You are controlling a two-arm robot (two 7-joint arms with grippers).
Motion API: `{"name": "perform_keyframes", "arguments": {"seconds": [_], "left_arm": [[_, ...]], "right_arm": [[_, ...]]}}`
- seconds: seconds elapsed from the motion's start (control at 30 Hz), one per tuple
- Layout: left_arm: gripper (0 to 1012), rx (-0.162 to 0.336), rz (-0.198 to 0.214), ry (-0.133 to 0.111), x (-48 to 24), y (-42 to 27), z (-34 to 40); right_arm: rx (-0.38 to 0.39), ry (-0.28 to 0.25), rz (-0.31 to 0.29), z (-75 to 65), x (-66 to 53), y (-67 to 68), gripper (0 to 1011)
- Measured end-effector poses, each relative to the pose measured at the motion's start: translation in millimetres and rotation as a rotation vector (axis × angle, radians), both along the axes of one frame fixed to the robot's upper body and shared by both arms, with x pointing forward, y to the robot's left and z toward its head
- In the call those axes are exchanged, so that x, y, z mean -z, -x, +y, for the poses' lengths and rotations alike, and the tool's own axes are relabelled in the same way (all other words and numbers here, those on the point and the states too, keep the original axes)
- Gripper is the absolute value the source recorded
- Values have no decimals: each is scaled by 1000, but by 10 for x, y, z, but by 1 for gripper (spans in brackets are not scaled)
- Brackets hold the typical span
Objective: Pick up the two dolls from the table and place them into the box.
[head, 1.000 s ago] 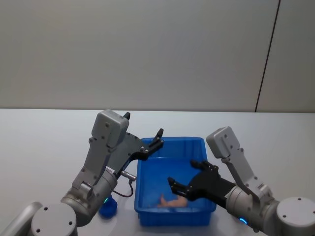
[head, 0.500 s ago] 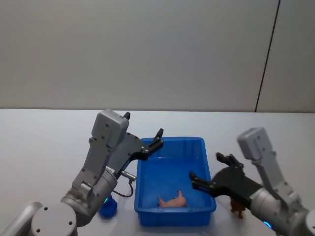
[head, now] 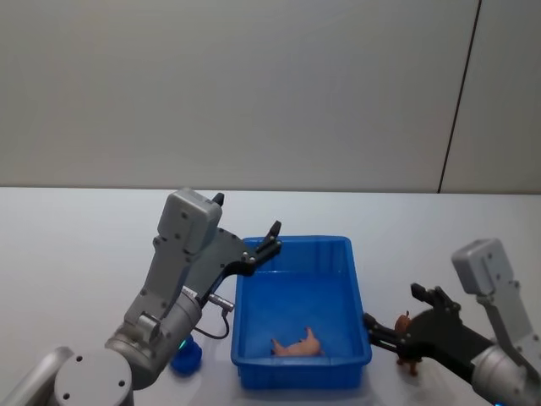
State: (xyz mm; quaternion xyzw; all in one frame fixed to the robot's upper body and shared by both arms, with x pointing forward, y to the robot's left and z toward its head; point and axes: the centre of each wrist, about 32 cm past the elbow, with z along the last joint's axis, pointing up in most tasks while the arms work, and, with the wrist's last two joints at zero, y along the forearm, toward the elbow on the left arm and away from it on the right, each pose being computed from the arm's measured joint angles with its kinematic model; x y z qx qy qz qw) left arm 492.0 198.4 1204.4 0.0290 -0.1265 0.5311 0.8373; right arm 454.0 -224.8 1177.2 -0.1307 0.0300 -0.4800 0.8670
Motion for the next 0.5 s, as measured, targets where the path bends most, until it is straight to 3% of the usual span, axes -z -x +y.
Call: {"name": "perform_keyframes", "arguments": {"seconds": [0.5], "left_arm": [[1001, 0, 0, 0, 0, 0, 0]], "right_arm": [[47, 48, 63, -149, 142, 90, 1001]]}}
